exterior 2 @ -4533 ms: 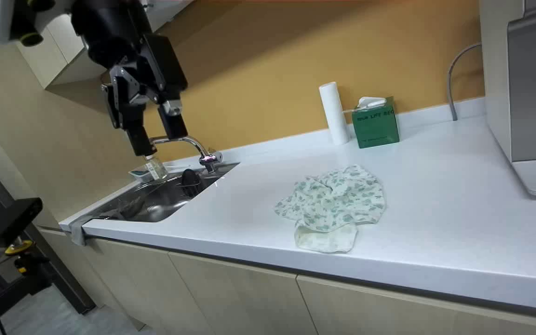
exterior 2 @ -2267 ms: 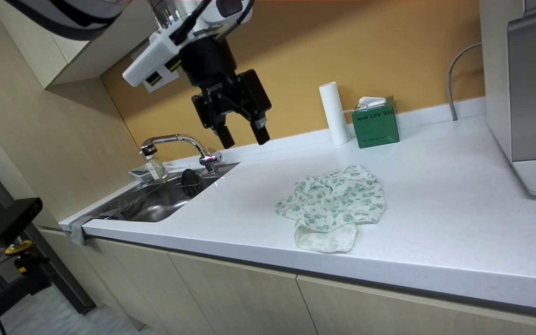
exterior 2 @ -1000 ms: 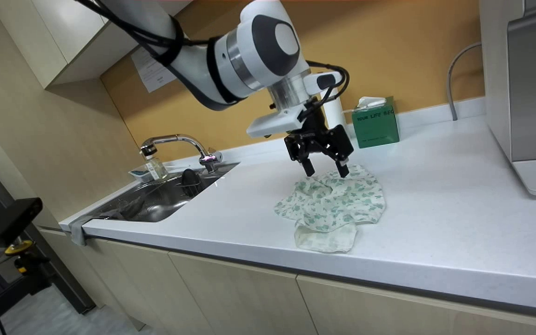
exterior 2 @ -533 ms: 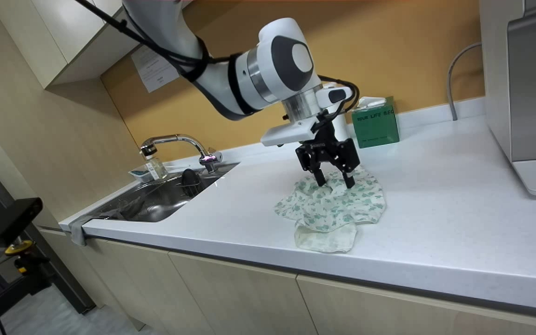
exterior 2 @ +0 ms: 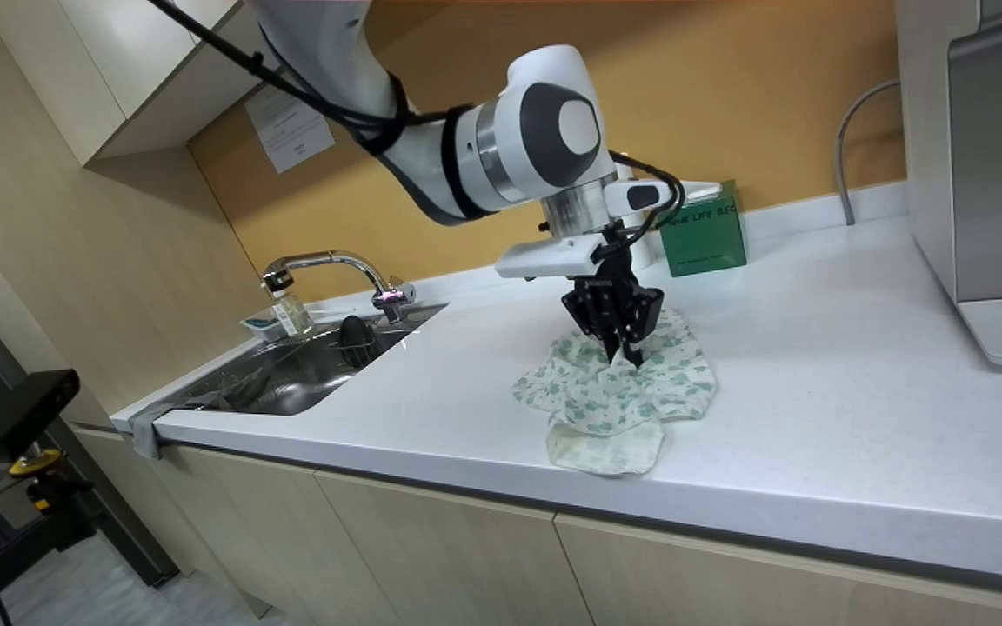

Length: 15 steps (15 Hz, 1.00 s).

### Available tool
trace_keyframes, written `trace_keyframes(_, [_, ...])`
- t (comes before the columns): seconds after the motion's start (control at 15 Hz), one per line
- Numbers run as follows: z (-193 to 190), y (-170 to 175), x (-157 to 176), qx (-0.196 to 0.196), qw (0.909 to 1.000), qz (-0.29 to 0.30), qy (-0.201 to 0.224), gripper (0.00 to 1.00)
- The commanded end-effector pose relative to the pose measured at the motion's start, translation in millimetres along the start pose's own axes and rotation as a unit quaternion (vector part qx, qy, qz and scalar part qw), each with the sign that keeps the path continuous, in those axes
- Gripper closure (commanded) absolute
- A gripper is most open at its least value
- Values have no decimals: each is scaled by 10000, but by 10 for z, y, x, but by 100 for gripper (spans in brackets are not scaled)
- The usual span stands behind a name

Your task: Wipe the counter with the cloth

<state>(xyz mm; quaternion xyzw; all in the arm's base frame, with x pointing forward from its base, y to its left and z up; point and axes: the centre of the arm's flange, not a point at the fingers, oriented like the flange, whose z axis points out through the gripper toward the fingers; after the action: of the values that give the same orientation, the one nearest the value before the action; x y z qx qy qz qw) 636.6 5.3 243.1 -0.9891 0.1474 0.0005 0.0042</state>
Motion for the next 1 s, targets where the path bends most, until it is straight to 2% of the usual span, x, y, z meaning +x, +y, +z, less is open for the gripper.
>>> trace_keyframes(0.0, [-51, -77, -95, 276, 9993, -160, -171, 99])
trace_keyframes(0.33, [86, -296, -502, 529, 9954, -571, -550, 100])
trace_keyframes(0.73, [268, -675, -1117, 842, 9841, -1209, -996, 100])
trace_keyframes(0.87, [334, -696, -1241, 827, 9830, -1225, -1088, 100])
trace_keyframes(0.93, [370, -643, -1247, 712, 9856, -1124, -1040, 100])
